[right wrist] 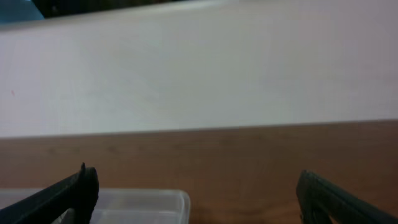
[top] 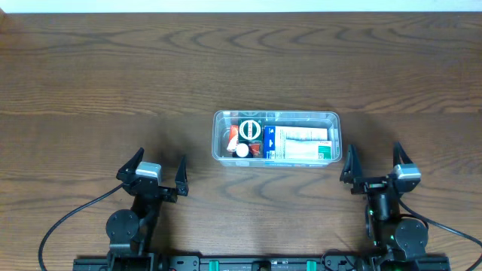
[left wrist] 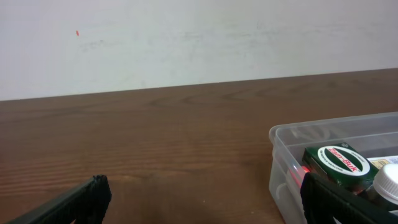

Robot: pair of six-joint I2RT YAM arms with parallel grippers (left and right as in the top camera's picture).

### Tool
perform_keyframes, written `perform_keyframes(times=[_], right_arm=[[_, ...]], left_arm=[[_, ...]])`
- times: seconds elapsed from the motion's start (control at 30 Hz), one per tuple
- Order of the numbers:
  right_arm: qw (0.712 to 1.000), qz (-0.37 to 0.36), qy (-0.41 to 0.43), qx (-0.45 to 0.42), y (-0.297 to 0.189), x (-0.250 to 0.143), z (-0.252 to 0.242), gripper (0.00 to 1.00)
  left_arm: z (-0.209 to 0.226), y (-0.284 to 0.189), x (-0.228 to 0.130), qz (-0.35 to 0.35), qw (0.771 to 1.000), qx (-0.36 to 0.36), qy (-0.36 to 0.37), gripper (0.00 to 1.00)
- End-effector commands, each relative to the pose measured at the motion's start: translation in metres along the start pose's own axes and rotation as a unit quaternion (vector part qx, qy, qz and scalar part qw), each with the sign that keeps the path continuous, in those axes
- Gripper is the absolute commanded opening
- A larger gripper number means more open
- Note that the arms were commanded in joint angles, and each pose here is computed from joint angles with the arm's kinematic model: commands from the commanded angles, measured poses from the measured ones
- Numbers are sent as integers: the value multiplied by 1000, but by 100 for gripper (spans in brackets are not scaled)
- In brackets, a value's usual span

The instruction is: Pack container

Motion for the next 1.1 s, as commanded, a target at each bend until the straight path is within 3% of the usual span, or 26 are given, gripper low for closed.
perform_keyframes(times=[0.0,0.37,1.07], right_arm=[[1000,14,-10,-9,-1,-5,-3,99],[996,80,-14,-25,-3,-24,-8,99],[996,80,-15,-28,-3,-23,-10,99]], left_arm=[[-1,1,-11,22,1000,-5,2,98],[-1,1,-11,22,1000,-5,2,98],[-1,1,-11,22,1000,-5,2,98]])
Point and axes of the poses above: each gripper's point midway between its finger pads, its own y axis out along the fingers, its own z axis along the line the jaws close on, x = y × z, the point moved 10 cm from there along -y, back along the fingers, and after that the axes turned 9 degrees about y, right-handed, at the moved point
